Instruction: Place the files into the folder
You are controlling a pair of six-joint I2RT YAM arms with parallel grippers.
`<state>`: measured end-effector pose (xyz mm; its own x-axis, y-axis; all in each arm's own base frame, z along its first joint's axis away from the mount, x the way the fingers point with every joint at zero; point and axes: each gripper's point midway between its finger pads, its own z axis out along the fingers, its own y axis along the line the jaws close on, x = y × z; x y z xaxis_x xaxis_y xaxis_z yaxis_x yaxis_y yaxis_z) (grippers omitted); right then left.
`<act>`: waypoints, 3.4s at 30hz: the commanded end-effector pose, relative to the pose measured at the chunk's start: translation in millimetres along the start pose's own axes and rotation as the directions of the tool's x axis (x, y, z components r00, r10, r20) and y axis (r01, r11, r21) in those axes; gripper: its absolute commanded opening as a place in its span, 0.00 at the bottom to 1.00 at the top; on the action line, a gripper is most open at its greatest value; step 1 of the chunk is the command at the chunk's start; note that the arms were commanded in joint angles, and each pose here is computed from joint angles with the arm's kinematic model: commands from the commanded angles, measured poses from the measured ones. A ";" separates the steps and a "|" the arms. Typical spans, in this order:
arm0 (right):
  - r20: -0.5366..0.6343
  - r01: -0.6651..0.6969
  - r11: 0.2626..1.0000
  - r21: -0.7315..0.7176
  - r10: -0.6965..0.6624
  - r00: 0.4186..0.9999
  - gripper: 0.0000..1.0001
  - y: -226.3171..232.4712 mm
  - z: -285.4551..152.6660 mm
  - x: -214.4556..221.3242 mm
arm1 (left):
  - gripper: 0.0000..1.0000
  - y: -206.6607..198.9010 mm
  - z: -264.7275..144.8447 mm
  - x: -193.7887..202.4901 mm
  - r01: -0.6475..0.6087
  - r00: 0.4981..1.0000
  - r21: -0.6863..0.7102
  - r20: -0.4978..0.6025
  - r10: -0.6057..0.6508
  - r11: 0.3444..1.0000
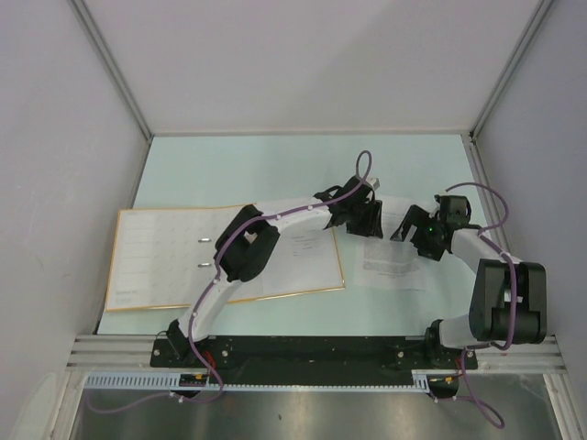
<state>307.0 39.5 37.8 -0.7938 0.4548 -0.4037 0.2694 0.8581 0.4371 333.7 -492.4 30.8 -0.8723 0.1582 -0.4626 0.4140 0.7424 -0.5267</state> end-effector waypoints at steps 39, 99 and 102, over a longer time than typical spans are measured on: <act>0.124 -0.018 0.996 -0.093 0.030 0.992 0.00 4.6 -35.5 -1.4 | 0.61 -2.2 -66.2 -6.9 -0.037 0.999 -0.007 0.001 0.037 0.999; -0.048 0.080 0.807 -0.584 -0.133 0.990 0.00 228.1 28.0 87.0 | 0.46 219.6 -254.7 46.4 0.217 0.968 -0.655 0.242 -0.072 0.724; -0.050 0.079 0.809 -0.582 -0.132 0.990 0.00 228.8 28.5 88.7 | 0.44 223.8 -246.8 47.1 0.227 0.966 -0.674 0.246 -0.076 0.703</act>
<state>305.5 279.3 72.8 -0.8728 0.2986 -0.3860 -0.1407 0.6034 0.7849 303.2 -148.3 60.5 -0.8468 -0.0311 -0.5310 -0.0434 0.9990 0.0106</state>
